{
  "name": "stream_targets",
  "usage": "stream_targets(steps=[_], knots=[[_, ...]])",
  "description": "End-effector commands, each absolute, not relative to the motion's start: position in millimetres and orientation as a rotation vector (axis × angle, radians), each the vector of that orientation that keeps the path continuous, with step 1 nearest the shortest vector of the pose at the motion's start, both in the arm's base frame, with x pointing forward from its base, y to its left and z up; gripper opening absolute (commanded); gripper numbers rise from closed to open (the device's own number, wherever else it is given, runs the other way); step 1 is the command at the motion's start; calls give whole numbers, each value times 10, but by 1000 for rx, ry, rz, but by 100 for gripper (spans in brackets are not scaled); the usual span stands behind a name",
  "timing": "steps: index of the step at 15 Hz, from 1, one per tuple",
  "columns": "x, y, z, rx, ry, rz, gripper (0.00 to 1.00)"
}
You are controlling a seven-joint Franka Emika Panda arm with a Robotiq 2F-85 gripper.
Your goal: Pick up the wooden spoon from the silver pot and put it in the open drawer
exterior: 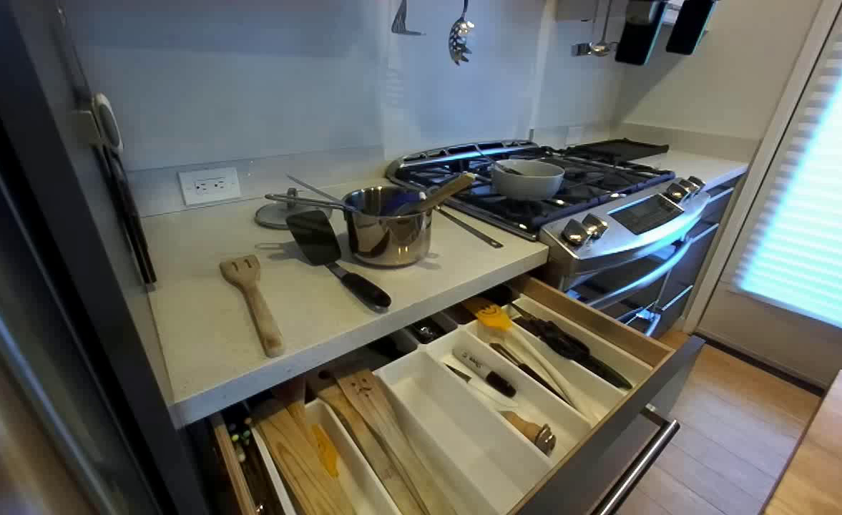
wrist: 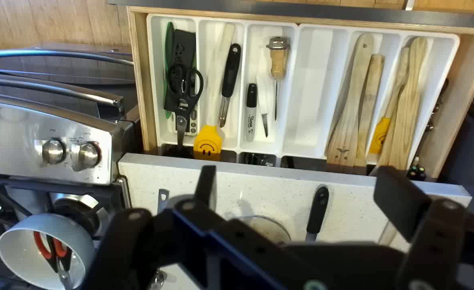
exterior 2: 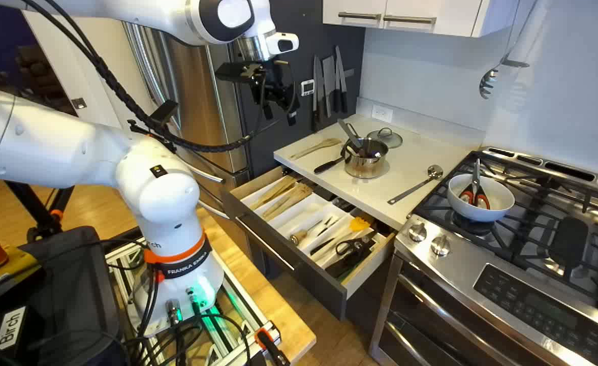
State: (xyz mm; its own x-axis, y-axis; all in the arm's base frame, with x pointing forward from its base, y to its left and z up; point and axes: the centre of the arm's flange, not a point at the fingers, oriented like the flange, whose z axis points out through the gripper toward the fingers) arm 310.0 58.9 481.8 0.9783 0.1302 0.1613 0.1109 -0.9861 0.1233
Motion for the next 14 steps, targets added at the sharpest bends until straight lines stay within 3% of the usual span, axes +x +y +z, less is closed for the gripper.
stream_targets(steps=[1, 14], knots=[[3101, 589, 4817, 3011, 184, 256, 100], [3168, 545, 4758, 3007, 143, 256, 100]])
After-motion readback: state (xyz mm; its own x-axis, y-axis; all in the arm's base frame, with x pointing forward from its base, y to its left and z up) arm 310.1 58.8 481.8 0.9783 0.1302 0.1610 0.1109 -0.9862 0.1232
